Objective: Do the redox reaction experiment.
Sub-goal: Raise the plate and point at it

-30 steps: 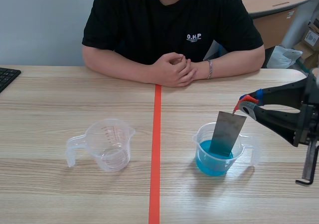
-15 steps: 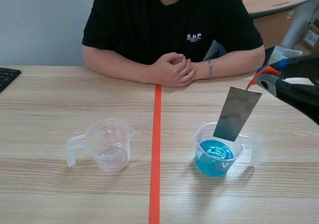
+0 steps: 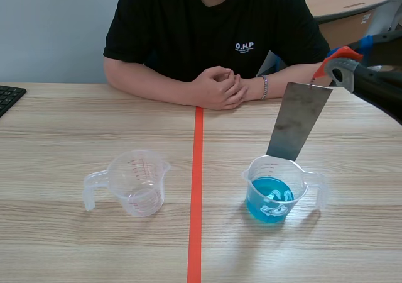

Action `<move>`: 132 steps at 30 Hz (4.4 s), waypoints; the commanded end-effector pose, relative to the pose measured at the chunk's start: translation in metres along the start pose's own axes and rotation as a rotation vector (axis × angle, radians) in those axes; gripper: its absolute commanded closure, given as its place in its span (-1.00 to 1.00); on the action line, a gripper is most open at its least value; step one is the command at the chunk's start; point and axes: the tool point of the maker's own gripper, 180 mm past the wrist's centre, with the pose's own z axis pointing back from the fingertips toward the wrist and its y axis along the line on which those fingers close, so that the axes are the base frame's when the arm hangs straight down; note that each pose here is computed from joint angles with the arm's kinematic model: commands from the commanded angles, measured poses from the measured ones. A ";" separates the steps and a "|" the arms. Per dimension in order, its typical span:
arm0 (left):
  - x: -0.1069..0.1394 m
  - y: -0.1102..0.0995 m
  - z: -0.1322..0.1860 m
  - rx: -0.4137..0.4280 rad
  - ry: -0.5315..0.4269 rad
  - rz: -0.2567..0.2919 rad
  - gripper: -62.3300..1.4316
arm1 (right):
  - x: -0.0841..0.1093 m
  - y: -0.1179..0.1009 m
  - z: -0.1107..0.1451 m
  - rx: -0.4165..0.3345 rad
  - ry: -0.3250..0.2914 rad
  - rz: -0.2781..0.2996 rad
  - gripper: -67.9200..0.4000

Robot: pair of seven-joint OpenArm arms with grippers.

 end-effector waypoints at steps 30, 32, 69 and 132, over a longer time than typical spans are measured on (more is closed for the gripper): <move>0.127 -0.002 -0.049 -0.282 -0.271 -0.310 0.83 | 0.020 0.004 0.000 0.017 -0.012 0.011 0.94; 0.141 -0.008 -0.053 -0.311 -0.307 -0.326 0.83 | 0.020 0.004 0.000 0.017 -0.012 0.011 0.94; 0.252 -0.175 -0.140 -0.534 -0.567 -0.434 0.83 | 0.020 0.004 0.000 0.017 -0.013 0.011 0.94; 0.240 -0.171 -0.145 -0.503 -0.529 -0.462 0.83 | 0.020 0.004 0.000 0.015 -0.012 0.010 0.94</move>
